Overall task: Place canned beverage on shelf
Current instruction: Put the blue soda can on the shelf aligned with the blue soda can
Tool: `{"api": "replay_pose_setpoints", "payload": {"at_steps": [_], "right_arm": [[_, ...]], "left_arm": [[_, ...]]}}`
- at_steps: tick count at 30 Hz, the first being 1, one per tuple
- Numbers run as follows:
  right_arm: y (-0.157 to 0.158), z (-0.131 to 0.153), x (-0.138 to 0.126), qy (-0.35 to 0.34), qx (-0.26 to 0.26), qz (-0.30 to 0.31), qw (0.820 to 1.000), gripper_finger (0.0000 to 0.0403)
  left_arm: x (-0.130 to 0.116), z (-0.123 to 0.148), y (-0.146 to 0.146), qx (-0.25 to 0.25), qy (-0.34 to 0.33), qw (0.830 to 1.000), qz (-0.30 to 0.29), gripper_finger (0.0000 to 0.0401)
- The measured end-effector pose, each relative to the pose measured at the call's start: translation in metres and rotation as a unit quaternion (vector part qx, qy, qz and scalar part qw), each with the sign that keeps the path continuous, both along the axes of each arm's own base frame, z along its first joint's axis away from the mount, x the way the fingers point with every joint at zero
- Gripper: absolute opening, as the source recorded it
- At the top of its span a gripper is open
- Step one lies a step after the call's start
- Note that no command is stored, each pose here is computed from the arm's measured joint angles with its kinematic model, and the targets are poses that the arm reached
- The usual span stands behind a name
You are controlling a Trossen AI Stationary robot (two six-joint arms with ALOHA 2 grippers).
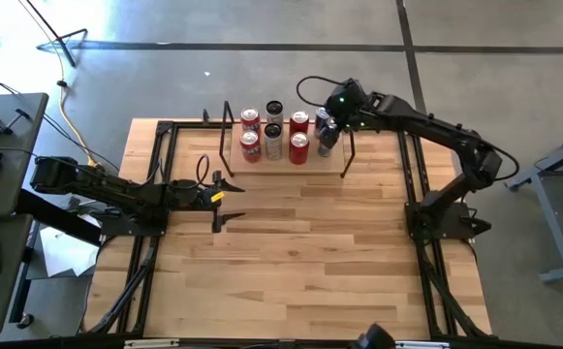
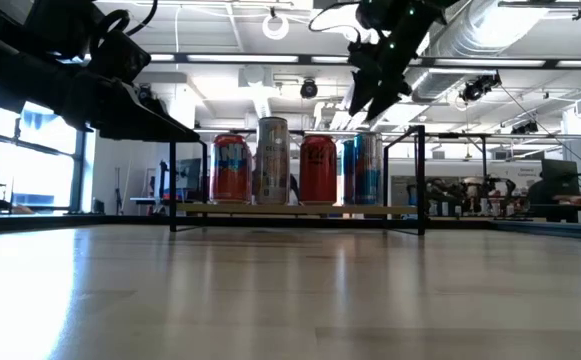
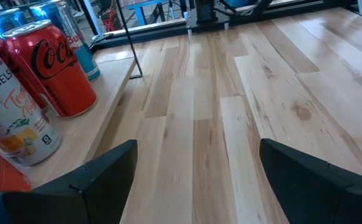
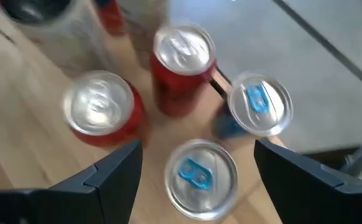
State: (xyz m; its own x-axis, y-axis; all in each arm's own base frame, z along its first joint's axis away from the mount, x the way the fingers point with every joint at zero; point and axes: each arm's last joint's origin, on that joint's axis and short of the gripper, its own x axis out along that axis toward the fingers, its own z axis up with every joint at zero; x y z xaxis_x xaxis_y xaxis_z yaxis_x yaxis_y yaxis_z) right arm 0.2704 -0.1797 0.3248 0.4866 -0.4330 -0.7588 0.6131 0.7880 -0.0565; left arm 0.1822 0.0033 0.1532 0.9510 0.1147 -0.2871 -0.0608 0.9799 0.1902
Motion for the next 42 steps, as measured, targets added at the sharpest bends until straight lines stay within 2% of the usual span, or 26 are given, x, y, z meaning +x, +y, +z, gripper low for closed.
{"api": "replay_pose_setpoints", "payload": {"at_steps": [8,17,26,37,42], "right_arm": [[-0.01,-0.022,0.008,0.083,0.031,-0.056,0.994,0.0293],[-0.011,-0.023,0.011,0.08,0.034,-0.04,0.995,0.0293],[-0.011,-0.003,0.011,0.068,0.026,-0.039,0.997,0.0293],[-0.007,-0.003,0.011,0.059,0.071,-0.06,0.994,0.0293],[-0.007,-0.014,0.019,0.069,0.089,-0.06,0.992,0.0293]], "left_arm": [[0.0,-0.001,0.0,-0.007,0.003,1.0,0.002,0.0327],[0.0,-0.001,0.0,-0.007,0.003,1.0,0.002,0.0327],[0.0,-0.001,0.0,-0.007,0.003,1.0,0.002,0.0327],[0.0,-0.001,0.0,-0.01,0.002,1.0,0.002,0.0327],[0.0,-0.001,0.0,-0.011,0.002,1.0,0.003,0.0327]]}}
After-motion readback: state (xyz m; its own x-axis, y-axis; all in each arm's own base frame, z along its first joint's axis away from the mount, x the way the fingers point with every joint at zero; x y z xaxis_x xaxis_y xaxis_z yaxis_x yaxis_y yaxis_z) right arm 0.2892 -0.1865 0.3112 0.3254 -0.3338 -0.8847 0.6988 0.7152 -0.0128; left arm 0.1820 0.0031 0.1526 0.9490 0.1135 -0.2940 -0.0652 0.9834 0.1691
